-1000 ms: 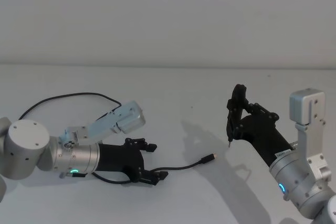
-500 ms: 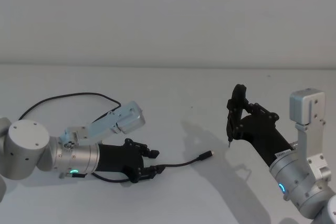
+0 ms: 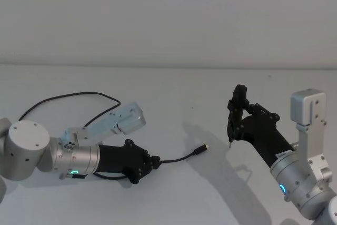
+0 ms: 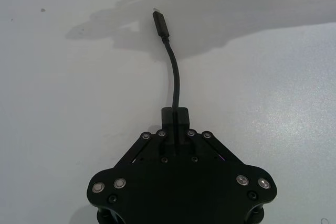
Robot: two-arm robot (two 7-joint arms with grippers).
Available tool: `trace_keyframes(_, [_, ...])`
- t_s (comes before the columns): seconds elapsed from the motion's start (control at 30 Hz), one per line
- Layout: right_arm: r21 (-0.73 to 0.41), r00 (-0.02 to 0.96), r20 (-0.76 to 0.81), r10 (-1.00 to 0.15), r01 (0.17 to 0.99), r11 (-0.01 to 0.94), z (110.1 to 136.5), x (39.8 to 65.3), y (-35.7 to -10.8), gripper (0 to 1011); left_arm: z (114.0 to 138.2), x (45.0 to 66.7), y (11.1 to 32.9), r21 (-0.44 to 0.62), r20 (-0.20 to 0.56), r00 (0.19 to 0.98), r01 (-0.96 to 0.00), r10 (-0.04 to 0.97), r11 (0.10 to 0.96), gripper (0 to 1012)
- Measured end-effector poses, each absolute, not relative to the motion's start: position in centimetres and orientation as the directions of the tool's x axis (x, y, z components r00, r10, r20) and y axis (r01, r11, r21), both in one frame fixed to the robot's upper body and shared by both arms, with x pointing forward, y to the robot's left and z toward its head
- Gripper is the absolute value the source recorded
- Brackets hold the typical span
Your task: Pick up the data cable with the one hand.
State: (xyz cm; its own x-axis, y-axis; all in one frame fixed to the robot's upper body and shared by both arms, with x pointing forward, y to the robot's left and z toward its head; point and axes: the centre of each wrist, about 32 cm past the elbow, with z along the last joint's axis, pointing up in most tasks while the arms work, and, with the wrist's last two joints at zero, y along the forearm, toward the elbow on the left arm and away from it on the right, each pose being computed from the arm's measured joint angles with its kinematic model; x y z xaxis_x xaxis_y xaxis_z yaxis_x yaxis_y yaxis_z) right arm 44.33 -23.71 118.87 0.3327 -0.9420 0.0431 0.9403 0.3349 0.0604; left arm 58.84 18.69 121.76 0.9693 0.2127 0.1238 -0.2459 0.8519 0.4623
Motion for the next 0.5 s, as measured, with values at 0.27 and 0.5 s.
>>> trace_keyframes(0.27, [0.06, 0.333, 0.043, -0.942, 0.94, 0.335, 118.87, 44.33, -23.71, 275, 121.76, 58.84, 18.69, 0.462, 0.124, 0.969, -0.246, 0.213, 0.852, 41])
trace_keyframes(0.5, [0.06, 0.333, 0.043, -0.942, 0.94, 0.335, 118.87, 44.33, -23.71, 275, 121.76, 58.8, 18.72, 0.459, 0.127, 0.968, -0.249, 0.215, 0.853, 39])
